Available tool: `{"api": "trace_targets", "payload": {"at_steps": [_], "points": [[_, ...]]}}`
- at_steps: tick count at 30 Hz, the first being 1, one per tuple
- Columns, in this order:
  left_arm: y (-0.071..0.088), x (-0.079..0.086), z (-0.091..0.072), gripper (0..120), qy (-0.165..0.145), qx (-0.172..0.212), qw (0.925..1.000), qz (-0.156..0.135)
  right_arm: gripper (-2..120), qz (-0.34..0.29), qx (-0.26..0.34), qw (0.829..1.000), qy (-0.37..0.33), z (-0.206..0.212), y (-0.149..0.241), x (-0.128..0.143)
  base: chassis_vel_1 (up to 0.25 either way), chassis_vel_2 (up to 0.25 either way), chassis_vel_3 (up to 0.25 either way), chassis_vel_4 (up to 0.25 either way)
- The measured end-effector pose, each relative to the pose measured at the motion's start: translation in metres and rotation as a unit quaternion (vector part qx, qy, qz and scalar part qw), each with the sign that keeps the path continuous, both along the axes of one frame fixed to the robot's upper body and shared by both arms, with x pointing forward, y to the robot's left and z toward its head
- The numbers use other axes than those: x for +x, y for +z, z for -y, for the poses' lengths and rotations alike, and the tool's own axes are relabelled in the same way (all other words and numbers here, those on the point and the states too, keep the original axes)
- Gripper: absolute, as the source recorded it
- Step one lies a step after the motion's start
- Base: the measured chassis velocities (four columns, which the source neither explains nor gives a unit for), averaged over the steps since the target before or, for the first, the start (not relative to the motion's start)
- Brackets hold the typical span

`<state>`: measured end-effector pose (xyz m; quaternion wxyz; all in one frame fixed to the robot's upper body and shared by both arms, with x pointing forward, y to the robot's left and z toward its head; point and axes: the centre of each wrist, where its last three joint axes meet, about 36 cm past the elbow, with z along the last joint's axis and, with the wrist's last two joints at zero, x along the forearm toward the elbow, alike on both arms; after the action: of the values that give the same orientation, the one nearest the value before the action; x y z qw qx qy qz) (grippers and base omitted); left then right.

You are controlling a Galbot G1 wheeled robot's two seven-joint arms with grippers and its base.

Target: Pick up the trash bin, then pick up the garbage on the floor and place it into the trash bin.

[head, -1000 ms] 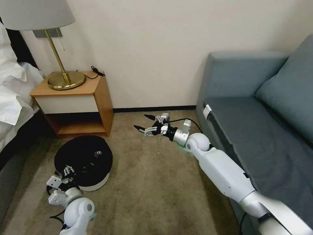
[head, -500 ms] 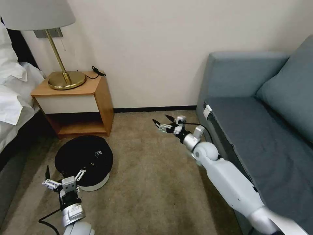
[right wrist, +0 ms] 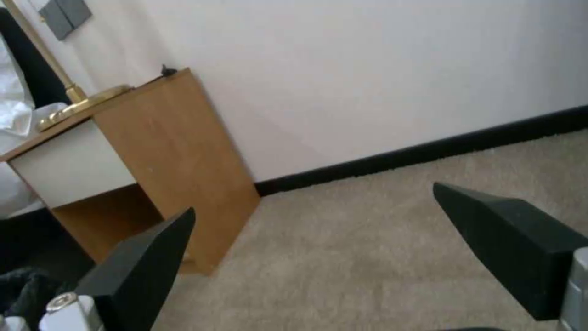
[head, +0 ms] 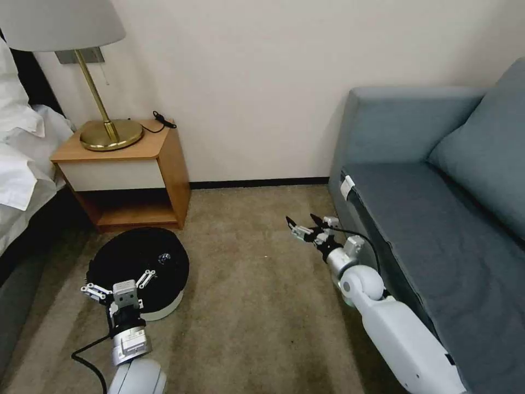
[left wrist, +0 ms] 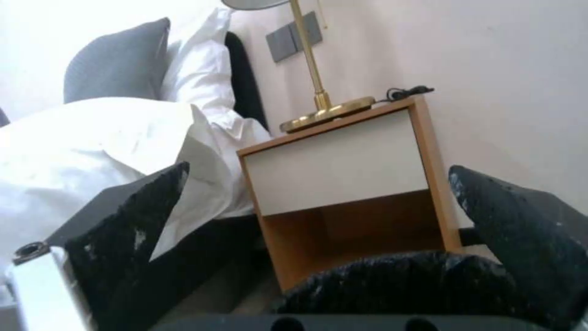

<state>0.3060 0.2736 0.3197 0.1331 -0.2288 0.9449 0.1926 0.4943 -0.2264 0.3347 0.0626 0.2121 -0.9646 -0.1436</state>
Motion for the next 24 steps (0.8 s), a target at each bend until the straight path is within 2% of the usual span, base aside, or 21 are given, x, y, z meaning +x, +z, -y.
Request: {"api": "trace_targets", "payload": {"at_steps": [24], "points": [[-0.0003, 0.0002, -0.0003, 100, 0.000, -0.002, 1.0000, 0.001, 100, 0.003, 0.001, 1.000, 0.004, -0.0014, 0.0011, 0.0012, 0.000, 0.000, 0.000, 0.000]]}}
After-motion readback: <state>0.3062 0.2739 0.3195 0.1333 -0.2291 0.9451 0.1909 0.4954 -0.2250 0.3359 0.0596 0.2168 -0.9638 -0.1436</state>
